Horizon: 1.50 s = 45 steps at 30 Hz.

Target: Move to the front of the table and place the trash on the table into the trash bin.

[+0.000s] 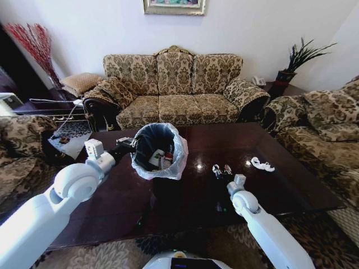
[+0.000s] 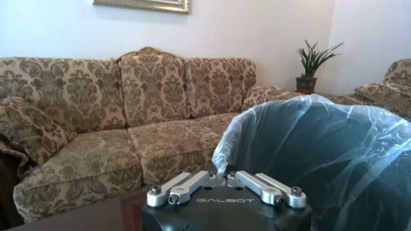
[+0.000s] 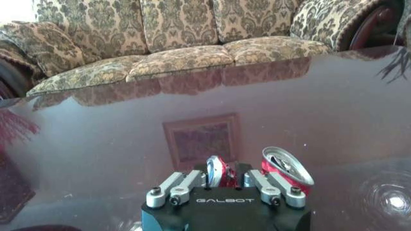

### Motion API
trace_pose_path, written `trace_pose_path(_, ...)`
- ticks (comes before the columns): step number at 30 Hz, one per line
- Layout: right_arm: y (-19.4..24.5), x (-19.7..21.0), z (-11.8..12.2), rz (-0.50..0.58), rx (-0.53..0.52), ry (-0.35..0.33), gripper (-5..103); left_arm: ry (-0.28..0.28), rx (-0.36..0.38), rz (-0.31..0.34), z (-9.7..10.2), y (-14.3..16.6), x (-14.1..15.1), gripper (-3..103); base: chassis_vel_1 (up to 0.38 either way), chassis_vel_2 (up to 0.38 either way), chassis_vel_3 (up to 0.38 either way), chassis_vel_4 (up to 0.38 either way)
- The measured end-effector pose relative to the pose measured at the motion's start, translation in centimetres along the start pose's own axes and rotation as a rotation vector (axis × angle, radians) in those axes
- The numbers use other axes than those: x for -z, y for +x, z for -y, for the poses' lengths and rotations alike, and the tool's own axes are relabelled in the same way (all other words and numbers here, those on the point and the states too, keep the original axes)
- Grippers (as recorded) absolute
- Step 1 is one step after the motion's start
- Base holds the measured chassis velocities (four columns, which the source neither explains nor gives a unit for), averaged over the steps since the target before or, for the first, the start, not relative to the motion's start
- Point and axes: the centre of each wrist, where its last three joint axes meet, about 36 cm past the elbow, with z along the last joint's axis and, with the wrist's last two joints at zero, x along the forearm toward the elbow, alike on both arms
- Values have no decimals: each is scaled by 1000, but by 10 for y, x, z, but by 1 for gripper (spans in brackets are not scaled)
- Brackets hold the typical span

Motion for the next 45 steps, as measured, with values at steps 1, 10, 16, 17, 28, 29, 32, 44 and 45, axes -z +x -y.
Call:
trace_pose_path(1,0,0,-1,1,0,-2,21,0,0,1,-1,0,0,3,0,0,0,0)
trace_pose_path(10,1,-2,-3,7,-11,-13,13,-4,1,6,-1,0,2,3,0,0,0,0)
trace_pose_path(16,23,44,-6,129,-35,-2,7,-5,-7,12,1,2,3,3,0,0,0,0)
trace_pose_path(17,32,59,-6,169,-33,13,6,-5,-9,13,2,2,3,3,0,0,0,0)
trace_pose_path(28,138,221,-48,496,274,124,1,-8,-31,-4,4,-1,0,3,0,0,0,0)
trace_pose_path(29,153,240,-58,530,358,137,1,-8,-32,-7,4,-2,0,3,0,0,0,0)
trace_pose_path(32,171,260,-71,553,486,151,1,-6,-34,-13,4,-2,-2,3,0,0,0,0)
trace_pose_path(44,184,253,-121,352,945,121,1,-38,-81,-28,9,-3,-1,3,0,0,0,0)
trace_pose_path(45,181,249,-126,332,974,120,1,-41,-85,-26,9,-3,1,3,0,0,0,0)
